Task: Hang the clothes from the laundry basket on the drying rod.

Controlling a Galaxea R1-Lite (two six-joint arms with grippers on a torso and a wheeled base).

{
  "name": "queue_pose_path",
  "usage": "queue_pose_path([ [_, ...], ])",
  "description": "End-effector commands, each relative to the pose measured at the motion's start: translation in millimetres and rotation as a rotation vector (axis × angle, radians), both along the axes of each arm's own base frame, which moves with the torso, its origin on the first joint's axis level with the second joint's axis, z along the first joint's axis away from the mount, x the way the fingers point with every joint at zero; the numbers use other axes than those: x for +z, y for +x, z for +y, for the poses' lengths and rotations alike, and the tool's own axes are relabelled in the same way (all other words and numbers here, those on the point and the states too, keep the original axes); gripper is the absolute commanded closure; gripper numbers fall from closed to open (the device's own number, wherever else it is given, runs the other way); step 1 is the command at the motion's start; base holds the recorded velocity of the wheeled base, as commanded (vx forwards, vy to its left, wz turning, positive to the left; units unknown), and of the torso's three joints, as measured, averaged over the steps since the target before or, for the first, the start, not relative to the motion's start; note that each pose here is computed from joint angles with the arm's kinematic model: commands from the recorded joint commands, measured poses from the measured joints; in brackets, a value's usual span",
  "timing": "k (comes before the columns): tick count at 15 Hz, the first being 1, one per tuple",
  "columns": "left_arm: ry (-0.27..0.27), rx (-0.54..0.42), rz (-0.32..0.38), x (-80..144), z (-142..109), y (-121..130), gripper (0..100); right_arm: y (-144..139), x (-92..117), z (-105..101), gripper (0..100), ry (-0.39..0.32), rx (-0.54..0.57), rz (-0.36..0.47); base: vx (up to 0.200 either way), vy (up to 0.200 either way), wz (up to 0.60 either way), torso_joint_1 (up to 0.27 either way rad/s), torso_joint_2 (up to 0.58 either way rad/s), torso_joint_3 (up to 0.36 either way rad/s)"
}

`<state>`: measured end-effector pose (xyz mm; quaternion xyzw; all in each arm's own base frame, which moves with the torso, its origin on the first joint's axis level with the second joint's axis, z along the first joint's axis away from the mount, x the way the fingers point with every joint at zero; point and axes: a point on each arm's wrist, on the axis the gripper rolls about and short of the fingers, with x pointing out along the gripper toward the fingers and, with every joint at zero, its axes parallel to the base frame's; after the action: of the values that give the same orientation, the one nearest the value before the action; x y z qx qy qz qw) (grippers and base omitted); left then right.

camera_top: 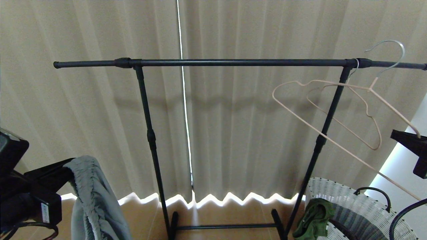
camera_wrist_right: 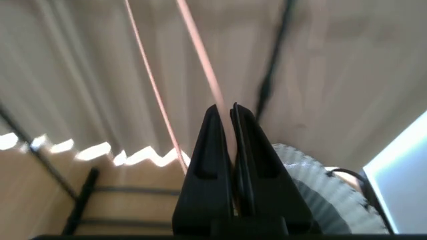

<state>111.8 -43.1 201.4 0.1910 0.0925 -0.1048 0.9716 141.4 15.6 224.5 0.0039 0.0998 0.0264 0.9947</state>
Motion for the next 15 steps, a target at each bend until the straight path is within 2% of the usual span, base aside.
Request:
queue_pose_path([
  [1, 0.0, 0.0, -0.001, 0.1, -0.1, 0.1, 100, 0.5, -2.3, 7.4, 100, -0.002, 0.05, 0.012, 0.0, 0.0, 0.0, 0.0, 0.0, 0.0],
  [5, -0.005, -0.003, -0.005, 2.2, -1.0, 1.2, 100, 0.2, -10.5, 19.1, 100, -0.007, 0.13, 0.046, 0.0, 0.0, 0.0, 0.0, 0.0, 0.0],
  [7, -0.005, -0.004, -0.038, 13.4, -1.8, 3.3, 100, 2.6, -17.5, 25.1, 100, -0.013, 0.164, 0.08, 0.0, 0.0, 0.0, 0.0, 0.0, 0.0],
  [10, 0.015, 0.002, -0.008, 20.1, -12.6, 28.2, 100, 16.3, -31.3, 39.9, 100, 0.01, 0.212, 0.166, 0.0, 0.0, 0.0, 0.0, 0.0, 0.0],
  [13, 0.0, 0.005, -0.014, 34.2, -23.3, 51.3, 100, 18.0, -30.1, 46.3, 100, 0.01, 0.245, 0.167, 0.0, 0.0, 0.0, 0.0, 0.0, 0.0],
  [15, -0.011, -0.006, 0.005, 35.1, -32.1, 64.5, 100, 18.8, -35.3, 55.9, 100, 0.001, 0.292, 0.193, 0.0, 0.0, 0.0, 0.0, 0.0, 0.0],
])
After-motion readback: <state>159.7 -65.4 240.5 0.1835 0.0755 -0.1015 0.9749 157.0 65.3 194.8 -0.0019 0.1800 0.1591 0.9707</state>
